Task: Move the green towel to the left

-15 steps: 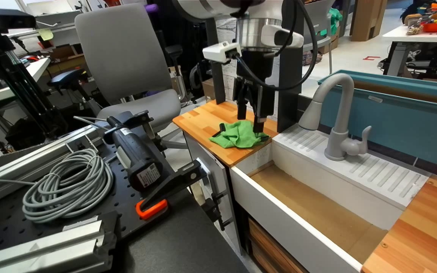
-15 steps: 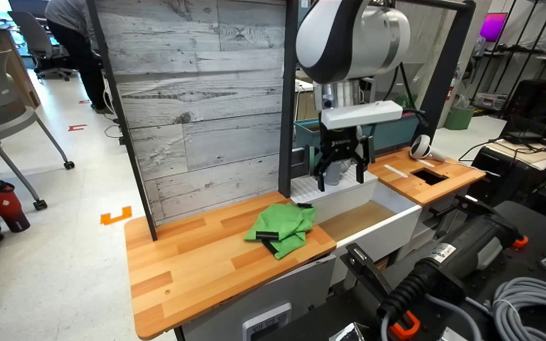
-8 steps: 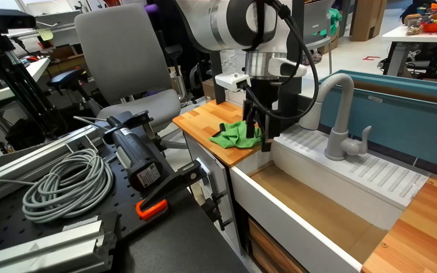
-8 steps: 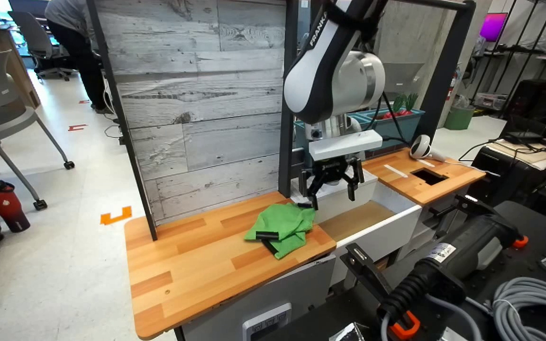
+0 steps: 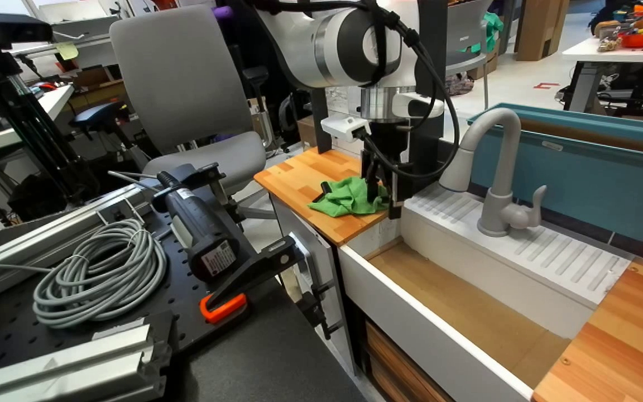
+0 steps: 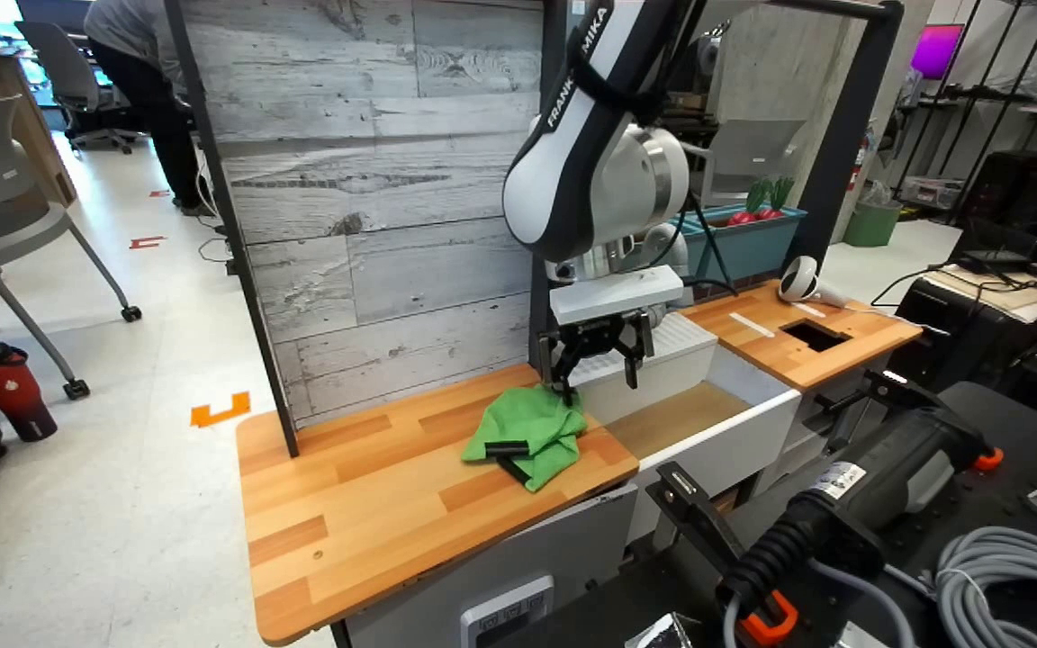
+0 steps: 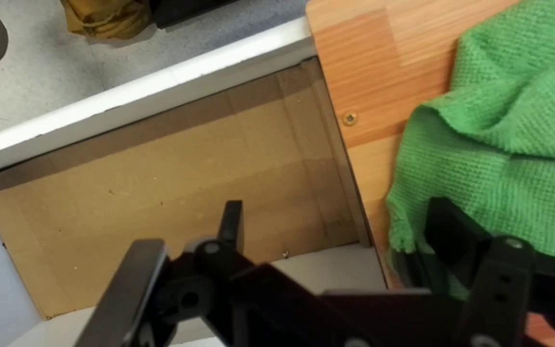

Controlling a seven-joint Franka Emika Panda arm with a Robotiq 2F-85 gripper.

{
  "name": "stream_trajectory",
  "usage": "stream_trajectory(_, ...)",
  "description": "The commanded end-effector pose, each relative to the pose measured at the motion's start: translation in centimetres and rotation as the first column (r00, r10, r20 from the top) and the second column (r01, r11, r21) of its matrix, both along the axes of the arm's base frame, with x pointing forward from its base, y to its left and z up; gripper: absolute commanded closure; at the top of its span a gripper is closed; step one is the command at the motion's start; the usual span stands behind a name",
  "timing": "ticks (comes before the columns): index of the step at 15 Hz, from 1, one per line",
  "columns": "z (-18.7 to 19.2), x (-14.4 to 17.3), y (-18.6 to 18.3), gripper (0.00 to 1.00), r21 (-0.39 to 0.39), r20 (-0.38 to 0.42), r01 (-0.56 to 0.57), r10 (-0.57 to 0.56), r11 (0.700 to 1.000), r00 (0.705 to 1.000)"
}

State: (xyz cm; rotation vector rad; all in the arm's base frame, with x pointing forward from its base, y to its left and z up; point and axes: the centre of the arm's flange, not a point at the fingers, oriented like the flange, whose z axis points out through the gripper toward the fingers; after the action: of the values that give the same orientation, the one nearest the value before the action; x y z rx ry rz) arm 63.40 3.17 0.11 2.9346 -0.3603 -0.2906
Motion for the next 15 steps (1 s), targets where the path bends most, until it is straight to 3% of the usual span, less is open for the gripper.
stream_trajectory(1, -1.0, 1.6, 0.6, 0.35, -0.006, 0.045, 0.004, -0.004, 1.0, 0.999)
stream_trajectory(9, -0.6, 1.8, 0.9, 0.99, 0.005, 0.059, 0.006, -0.006, 1.0, 0.998)
stream_trajectory(15, 3.0, 1.1, 1.5, 1.0, 0.03, 0.125, 0.004, -0.008, 1.0, 0.992)
